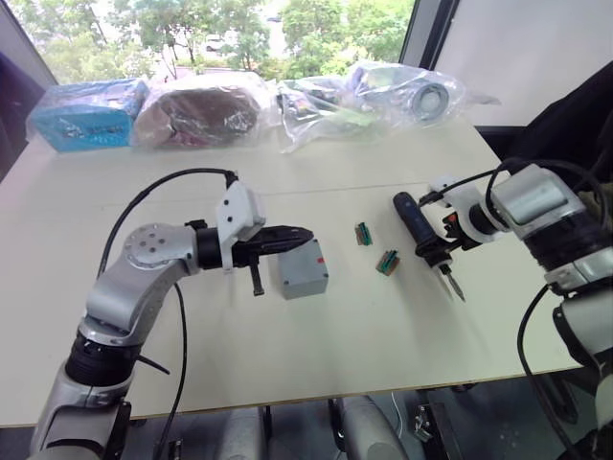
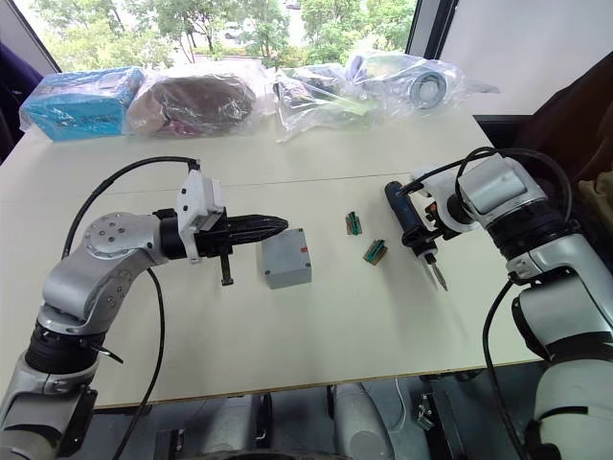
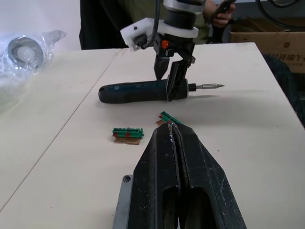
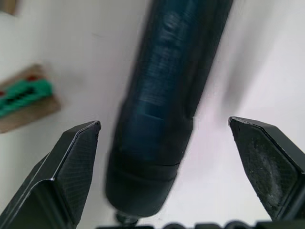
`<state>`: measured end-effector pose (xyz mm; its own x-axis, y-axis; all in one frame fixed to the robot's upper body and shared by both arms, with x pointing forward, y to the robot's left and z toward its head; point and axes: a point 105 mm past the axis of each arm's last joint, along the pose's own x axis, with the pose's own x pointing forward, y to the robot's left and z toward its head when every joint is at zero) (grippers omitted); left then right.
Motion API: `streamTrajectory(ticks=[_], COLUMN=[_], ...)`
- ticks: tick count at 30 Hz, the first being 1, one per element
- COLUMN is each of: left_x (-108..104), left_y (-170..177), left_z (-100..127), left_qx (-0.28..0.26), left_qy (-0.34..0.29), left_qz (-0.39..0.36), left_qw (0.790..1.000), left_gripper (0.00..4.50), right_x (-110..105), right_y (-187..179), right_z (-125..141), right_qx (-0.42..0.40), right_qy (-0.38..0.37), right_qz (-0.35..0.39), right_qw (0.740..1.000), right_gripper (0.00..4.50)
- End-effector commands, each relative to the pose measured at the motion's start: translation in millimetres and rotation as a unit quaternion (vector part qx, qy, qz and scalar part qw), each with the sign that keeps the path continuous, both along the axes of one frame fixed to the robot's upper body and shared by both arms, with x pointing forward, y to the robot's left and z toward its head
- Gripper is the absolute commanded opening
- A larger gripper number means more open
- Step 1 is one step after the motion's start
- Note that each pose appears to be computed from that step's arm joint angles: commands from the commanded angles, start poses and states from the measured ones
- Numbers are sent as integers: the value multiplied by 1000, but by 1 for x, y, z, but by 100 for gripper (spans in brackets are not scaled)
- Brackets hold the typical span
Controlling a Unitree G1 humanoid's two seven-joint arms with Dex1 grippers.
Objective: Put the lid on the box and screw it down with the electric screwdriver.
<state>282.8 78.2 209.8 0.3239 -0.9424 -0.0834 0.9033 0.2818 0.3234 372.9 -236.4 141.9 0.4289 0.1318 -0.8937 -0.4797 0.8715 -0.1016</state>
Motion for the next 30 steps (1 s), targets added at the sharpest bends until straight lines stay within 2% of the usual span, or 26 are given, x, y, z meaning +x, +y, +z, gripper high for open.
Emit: streamTrajectory(ticks=[1,4,7,12,13,15,18,22,23,26,28,30], left_x=[-5,-6,-9,-9,-9,-6,-2,4,7,12,13,15], left_y=[0,2,5,9,10,13,19,27,29,36,35,35], left_z=[7,7,3,-5,-6,-9,-12,-24,-24,-26,-24,-24], left_qx=[-4,-3,-1,9,12,18,22,48,47,78,81,82], left_qy=[-18,-18,-11,3,5,9,21,32,36,27,26,26], left_qz=[-1,4,8,9,9,11,13,15,22,25,20,17], left_qw=[1000,1000,1000,1000,1000,1000,999,998,998,996,996,996], left_gripper=[0,0,0,0,0,0,0,0,0,0,0,0], right_x=[9,13,16,22,24,28,33,20,14,-8,-19,-25], right_y=[-3,-2,3,13,14,18,39,86,100,136,149,157], right_z=[7,1,-2,11,16,31,66,114,125,161,168,169], right_qx=[-5,-4,5,34,36,51,63,163,194,279,314,339], right_qy=[-9,1,9,-7,-18,-46,-136,-273,-307,-441,-484,-501], right_qz=[7,12,17,14,13,14,87,168,190,239,238,231], right_qw=[1000,1000,1000,999,999,998,985,933,912,819,781,762], right_gripper=[445,445,385,218,199,191,184,184,184,184,184,184])
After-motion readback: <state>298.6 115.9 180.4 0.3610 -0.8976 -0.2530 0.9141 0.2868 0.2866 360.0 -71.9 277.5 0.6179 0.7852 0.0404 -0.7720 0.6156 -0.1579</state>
